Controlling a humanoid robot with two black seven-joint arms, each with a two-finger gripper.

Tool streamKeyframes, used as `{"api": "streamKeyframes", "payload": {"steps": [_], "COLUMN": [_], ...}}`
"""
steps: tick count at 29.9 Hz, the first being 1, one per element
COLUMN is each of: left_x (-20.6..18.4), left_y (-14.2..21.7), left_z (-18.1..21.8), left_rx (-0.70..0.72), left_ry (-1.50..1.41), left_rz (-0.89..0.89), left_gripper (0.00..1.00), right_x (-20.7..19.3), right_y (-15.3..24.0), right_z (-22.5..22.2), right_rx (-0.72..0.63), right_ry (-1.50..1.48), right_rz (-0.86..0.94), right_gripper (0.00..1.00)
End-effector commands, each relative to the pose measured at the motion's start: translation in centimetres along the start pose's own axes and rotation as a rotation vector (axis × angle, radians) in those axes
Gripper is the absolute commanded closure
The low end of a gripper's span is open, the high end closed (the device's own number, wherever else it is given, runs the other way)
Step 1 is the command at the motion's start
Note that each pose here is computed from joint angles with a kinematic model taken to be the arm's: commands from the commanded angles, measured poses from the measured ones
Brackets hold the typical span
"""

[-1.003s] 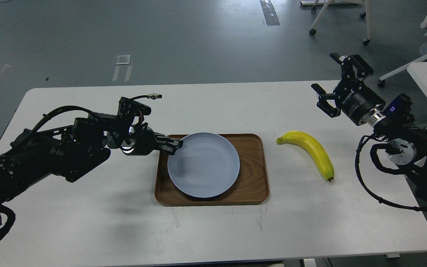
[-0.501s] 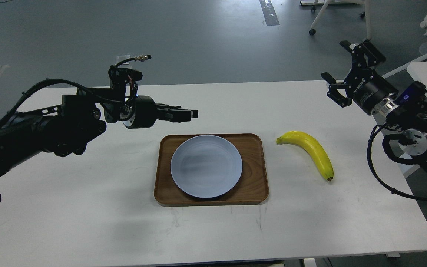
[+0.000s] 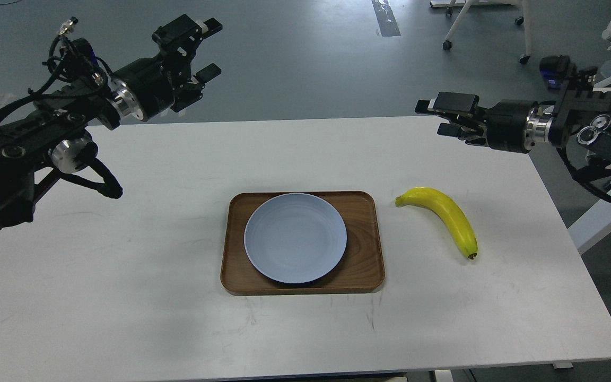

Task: Place banana on plate with both arms
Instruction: 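Reach the right gripper down to the yellow banana and grasp its stem end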

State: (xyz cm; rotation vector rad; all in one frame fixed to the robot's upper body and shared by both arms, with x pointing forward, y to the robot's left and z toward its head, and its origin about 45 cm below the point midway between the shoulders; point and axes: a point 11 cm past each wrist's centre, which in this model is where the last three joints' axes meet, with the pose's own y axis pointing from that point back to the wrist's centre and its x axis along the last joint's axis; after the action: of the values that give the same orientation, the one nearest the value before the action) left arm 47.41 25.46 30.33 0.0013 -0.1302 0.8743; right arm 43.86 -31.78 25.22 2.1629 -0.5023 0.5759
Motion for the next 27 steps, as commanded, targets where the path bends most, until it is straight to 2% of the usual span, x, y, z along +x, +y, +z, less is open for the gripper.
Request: {"api": "streamKeyframes", "payload": {"steps": [1,4,12,27], "left_x": [0.3,0.3,-0.2,-0.4], "left_y": [1.2,1.4,1.2,1.1], "left_z": [-0.2,-0.4,-0.4,-0.5], "left_rx": [-0.005,0.0,-0.002,-0.003], "left_ry": [0.032,0.036,0.04,0.043], "left_rz": [-0.008,-0.009,-0.021,-0.028], "left_gripper": [0.02,0.02,0.02,0.02], "right_x": [-0.7,-1.4,-4.1,-6.7], "right_y": [0.0,-0.1,-1.5,-4.6], "right_z": [1.9,3.3,5.4,5.7], "right_rx": [-0.162,-0.245,-0.351,-0.361], "right_ry": [0.191,0.264,0.343,0.384], "right_rz": [-0.125,-0.198,-0.343,-0.4], "right_gripper": [0.01,0.01,0.01,0.01]}}
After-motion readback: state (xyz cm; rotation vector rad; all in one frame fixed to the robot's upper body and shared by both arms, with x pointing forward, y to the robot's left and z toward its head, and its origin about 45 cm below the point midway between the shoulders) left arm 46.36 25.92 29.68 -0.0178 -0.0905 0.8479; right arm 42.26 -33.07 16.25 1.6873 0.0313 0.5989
